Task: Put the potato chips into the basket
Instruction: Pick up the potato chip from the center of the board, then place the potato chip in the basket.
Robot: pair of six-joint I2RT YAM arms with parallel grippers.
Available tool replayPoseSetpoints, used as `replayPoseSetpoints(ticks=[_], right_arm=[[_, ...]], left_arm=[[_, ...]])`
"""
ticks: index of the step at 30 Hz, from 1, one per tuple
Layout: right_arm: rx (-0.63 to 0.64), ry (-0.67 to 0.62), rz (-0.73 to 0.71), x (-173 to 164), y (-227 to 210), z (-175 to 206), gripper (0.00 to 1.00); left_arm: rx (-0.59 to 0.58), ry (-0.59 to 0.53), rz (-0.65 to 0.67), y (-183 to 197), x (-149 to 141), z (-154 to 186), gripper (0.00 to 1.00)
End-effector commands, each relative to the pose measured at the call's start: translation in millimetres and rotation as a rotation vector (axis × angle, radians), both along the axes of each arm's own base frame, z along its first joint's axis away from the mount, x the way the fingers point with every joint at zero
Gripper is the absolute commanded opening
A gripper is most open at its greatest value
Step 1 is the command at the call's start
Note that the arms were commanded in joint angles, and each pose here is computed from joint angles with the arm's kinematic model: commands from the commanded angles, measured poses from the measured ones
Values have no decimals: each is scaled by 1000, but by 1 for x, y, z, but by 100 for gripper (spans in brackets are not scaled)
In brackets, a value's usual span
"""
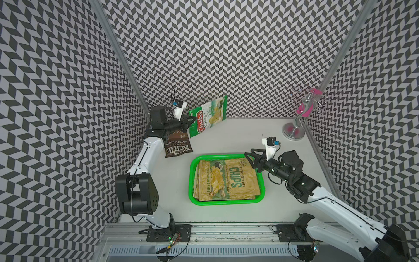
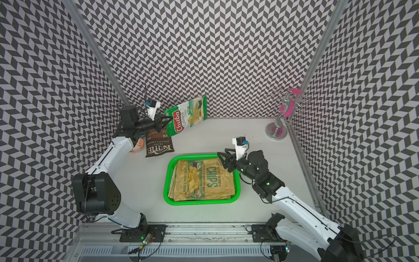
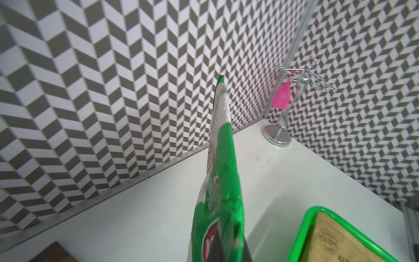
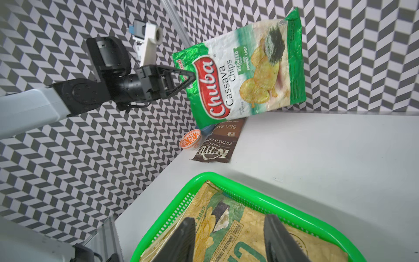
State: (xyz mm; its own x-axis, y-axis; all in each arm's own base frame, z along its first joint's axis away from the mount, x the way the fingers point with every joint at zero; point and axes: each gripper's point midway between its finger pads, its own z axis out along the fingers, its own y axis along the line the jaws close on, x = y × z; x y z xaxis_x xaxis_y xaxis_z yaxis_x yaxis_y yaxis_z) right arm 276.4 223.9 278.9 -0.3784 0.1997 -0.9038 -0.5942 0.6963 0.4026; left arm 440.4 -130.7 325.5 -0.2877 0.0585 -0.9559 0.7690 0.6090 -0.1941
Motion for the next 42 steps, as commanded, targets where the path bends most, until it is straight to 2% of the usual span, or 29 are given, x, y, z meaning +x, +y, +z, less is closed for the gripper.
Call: replayPoseSetpoints(ticks=[1,5,13,18,23,29,42], right_arm=[[31,-24,-75,3,-21,8,52],[40,-39,-143,2,-42,14,52],[73,-82,-266,-6,-73,28,52],[70,-78,-279,-8,-77,24,53],[70,-66,-270,-8,-75,19,53],[68,-71,-268,-10,-75,19,53],[82,-67,-270,-11,-77,17,53]], left_arm=[[0,-36,-198,-25,-52,22,0],[-10,-17,-323,-45,-95,13,0],[-11,81,-529,-75,-171,-28,0],[-20,145,-621,-80,-204,-42,0],[-7,166,-670,-77,-226,-47,0],[-29,148,-724,-74,-250,-33,0],[-20,77,-726,-70,-276,-29,0]])
